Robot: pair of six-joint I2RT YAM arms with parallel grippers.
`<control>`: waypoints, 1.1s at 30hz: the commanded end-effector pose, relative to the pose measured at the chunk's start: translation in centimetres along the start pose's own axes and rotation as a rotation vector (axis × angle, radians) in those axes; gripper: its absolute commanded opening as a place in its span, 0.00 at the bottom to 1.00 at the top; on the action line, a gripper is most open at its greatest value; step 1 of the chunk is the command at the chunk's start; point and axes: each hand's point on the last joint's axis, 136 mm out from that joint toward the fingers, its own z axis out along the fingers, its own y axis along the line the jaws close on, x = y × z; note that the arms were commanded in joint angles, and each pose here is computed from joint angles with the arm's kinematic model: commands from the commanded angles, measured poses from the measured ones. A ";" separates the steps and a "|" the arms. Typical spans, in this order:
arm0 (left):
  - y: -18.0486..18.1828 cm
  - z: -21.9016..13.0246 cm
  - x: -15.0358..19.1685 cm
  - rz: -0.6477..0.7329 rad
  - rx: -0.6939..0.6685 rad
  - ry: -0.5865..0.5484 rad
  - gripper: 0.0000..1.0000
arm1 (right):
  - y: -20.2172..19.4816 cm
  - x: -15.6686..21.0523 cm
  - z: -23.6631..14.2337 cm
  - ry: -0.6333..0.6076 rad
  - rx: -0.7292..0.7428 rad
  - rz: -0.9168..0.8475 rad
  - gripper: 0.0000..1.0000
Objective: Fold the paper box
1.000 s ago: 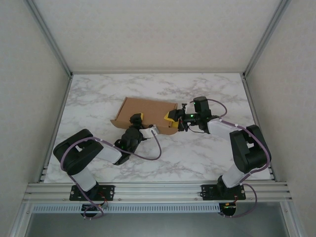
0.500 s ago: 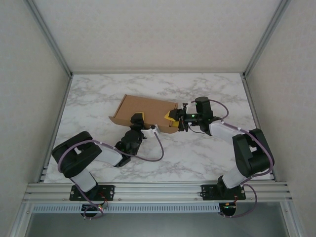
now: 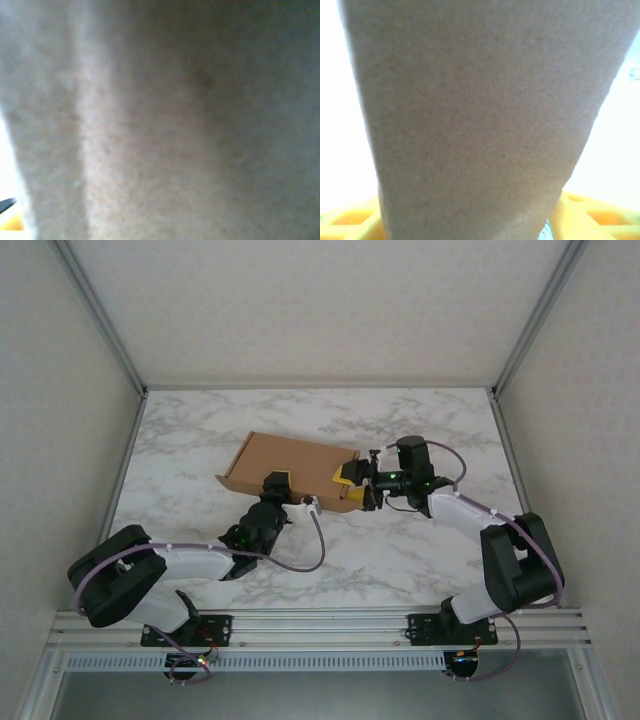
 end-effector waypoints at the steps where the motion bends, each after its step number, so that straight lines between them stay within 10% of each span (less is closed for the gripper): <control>1: 2.1 0.1 -0.4 -0.054 -0.030 0.006 0.49 | 0.2 0.3 -0.9 -0.046 0.048 -0.026 0.75; 7: 2.3 0.3 -0.5 -0.073 0.041 0.017 0.45 | 0.1 0.5 -3.4 -0.153 0.123 -0.054 0.97; 17: 4.2 -0.6 -1.6 -0.083 0.276 0.103 0.47 | 2.0 -0.5 -13.4 -0.609 0.301 -0.259 0.99; 33: 2.3 -7.2 -4.8 -0.090 0.802 0.169 0.55 | 5.2 -9.6 -13.3 -0.535 0.415 -0.329 0.76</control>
